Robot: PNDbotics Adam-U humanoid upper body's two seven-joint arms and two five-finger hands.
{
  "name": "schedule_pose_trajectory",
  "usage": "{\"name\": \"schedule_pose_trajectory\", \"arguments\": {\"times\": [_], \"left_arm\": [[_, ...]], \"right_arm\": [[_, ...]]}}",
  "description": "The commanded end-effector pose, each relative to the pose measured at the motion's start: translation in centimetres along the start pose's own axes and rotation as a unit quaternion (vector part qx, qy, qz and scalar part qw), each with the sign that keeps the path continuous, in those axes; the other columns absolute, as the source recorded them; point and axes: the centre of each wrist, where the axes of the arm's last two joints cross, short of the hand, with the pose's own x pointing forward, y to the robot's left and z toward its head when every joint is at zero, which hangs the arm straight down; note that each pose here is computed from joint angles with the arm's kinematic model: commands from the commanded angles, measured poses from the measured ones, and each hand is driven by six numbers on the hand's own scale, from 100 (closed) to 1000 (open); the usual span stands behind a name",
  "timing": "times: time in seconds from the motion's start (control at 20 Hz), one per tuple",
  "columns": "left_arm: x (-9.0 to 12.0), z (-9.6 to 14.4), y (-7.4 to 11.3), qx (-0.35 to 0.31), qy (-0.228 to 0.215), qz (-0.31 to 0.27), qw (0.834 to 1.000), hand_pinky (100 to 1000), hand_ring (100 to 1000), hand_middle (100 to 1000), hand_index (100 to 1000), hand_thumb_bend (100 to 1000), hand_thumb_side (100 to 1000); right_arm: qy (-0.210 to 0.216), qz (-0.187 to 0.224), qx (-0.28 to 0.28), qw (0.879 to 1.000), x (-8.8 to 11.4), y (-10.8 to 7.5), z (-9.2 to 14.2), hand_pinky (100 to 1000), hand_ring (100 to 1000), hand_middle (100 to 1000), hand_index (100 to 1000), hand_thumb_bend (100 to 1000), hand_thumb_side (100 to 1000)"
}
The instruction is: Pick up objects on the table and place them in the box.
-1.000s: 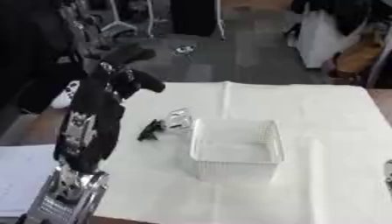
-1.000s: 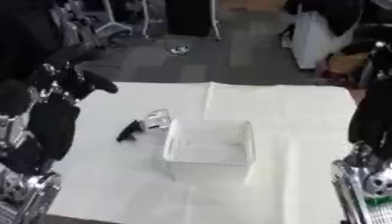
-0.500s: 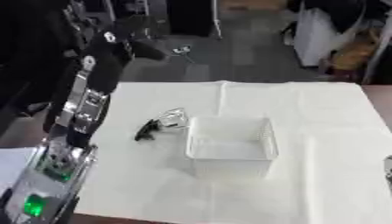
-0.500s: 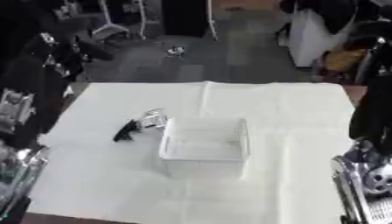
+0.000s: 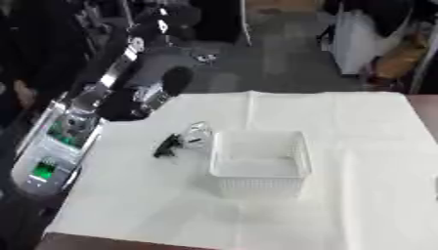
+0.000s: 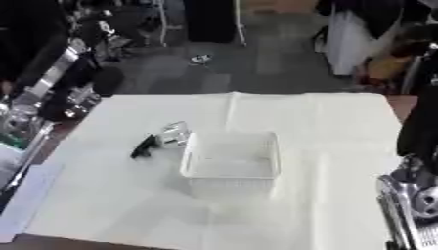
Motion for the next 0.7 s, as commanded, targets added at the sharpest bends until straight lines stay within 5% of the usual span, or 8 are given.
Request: {"name": "schedule_pose_trajectory", "arguments": {"times": [0.05, 0.25, 0.7], "left_arm": [[-1.8, -0.3, 1.1, -0.055, 0.002, -0.057, 0.997, 860, 763, 873, 904, 506, 900], [-4.5, -0.2, 0.2, -0.101, 0.029, -0.07, 0.992, 846, 760, 874, 923, 643, 805], [-7.9, -0.6, 0.6, -0.177, 0.061, -0.152, 0.97, 935, 835, 907, 941, 602, 847]], "right_arm": [[-0.01, 0.002, 0.006, 1.0, 0.4, -0.1, -0.3, 453, 544, 590, 849, 131, 1000], [-0.008, 0.002, 0.006, 1.0, 0.4, -0.1, -0.3, 452, 544, 590, 849, 132, 1000], [-0.006, 0.004, 0.008, 1.0, 0.3, -0.2, -0.2, 451, 543, 589, 850, 136, 1000]]}}
